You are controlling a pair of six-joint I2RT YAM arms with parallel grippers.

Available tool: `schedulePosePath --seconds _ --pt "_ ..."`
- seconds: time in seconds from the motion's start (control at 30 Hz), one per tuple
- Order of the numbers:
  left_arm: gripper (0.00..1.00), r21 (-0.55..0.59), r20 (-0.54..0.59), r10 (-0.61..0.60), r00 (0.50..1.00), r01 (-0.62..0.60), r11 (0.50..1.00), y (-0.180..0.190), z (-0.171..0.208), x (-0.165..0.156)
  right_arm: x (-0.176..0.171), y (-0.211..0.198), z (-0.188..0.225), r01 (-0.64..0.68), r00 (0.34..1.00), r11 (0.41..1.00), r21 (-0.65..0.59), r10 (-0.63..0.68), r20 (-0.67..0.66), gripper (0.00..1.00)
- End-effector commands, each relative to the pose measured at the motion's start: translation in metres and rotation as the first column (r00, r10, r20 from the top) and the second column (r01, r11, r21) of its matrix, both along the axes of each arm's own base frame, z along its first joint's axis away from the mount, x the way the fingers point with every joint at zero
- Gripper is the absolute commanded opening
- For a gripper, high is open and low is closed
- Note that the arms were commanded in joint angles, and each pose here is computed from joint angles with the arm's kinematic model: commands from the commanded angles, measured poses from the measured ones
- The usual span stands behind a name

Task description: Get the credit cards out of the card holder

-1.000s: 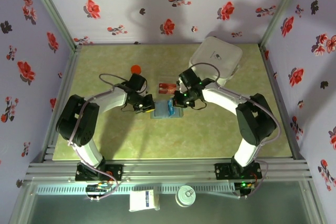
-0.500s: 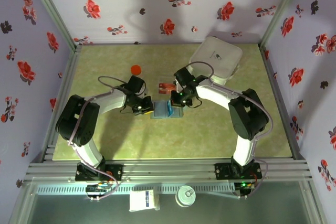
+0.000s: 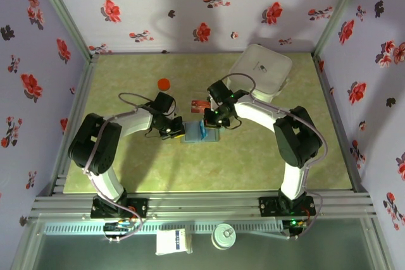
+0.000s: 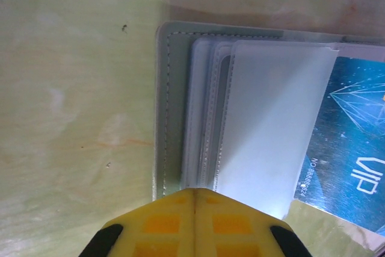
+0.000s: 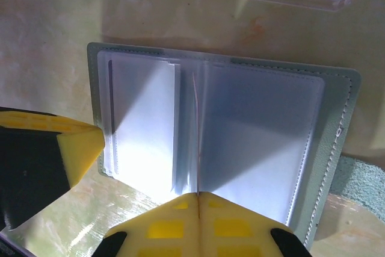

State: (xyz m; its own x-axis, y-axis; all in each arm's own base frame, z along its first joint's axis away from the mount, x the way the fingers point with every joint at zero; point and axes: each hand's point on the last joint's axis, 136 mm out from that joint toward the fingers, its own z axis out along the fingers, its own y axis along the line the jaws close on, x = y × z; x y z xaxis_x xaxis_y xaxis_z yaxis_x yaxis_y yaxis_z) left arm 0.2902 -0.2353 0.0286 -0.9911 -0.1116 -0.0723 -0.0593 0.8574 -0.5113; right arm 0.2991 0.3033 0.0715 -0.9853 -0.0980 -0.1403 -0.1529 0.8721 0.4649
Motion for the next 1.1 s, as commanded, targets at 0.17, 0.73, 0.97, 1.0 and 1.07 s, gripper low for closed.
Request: schedulePosePath --seconds 0.17,0.73,0.97,1.0,1.07 --pt "0.0 0.021 -0.019 -0.013 1.0 0.013 1.0 0.0055 -0.0132 -0.0039 0.0014 0.0007 -0.0078 0.037 0.999 0.999 -0.04 -0.037 -0.021 0.03" --pt "0.0 0.009 -0.022 -0.018 1.0 0.018 1.0 0.002 -0.0142 -0.0023 0.0028 0.0079 -0.0106 0.058 0.998 0.998 -0.01 -0.058 -0.03 0.12" --pt "0.0 0.002 -0.023 -0.015 1.0 0.015 1.0 0.0019 -0.0127 -0.0019 0.0035 0.0084 -0.0131 0.055 0.998 0.998 -0.014 -0.055 -0.033 0.11" --pt "0.0 0.003 -0.022 -0.016 1.0 0.016 1.0 0.0018 -0.0128 -0.002 0.0036 0.0084 -0.0127 0.054 0.998 0.998 -0.014 -0.054 -0.031 0.09" --pt "0.0 0.0 -0.021 -0.016 1.0 0.016 1.0 0.0014 -0.0119 -0.0019 0.0035 0.0077 -0.012 0.056 0.998 0.998 -0.016 -0.057 -0.029 0.06"
